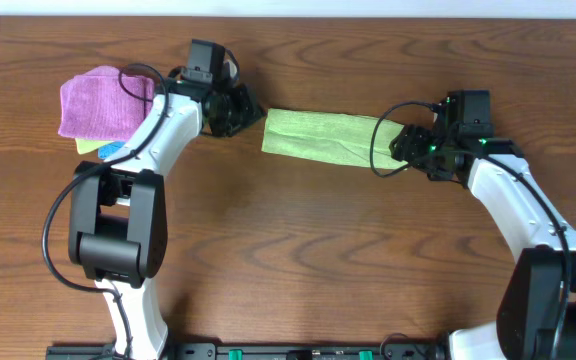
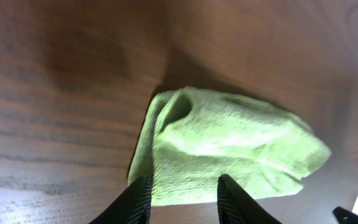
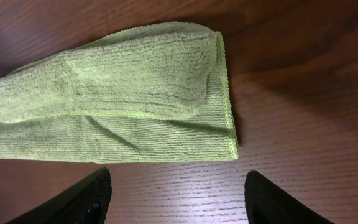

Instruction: Fold the cloth

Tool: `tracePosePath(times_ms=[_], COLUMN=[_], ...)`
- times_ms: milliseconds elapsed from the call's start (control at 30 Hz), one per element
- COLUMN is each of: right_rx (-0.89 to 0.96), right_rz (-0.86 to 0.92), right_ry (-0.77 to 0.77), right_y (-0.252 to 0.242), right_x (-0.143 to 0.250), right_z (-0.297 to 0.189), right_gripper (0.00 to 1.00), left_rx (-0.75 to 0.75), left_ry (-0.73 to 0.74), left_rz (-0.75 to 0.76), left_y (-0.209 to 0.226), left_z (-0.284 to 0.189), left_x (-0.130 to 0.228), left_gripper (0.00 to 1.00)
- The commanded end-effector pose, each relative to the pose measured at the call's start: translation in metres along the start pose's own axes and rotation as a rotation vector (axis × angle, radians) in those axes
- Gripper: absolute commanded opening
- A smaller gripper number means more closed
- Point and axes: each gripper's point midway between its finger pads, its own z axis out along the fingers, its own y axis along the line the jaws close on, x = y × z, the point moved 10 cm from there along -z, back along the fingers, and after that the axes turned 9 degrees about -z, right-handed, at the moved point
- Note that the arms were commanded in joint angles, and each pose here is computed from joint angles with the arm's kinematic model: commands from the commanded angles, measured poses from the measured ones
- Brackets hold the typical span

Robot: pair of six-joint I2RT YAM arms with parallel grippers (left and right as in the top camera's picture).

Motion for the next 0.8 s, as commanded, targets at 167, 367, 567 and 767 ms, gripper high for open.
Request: tracePosePath(times_ms=[167,367,567,767], right_rx=[-0.015,-0.015,-0.030,-0.019], right_rz=[0.055,0.168,0.197,0.219], right_ry=[-0.015,0.001,0.026,0.048], right_y=[0.005,0.005,0.006,0.005], right_x=[-0.004,-0.002,0.001,0.005], right_z=[-0.007,-0.007,-0.007,-0.007], right_gripper=[0.68,0.68,0.71,0.75], left_rx=[0.044,-0.032,-0.064,-0.100], left_ry=[-0.031,-0.101,-0.163,-0.133], left_rz=[0.108,0.160,0.182,0.146], left_y=[-0.029,-0.041,-0.041,-0.023], left_z=[0.004,0.016,0.029,0.062], left_x=[0.005,0.019,0.016,0.014], left_gripper=[0.26,0.07,0.06,0.06])
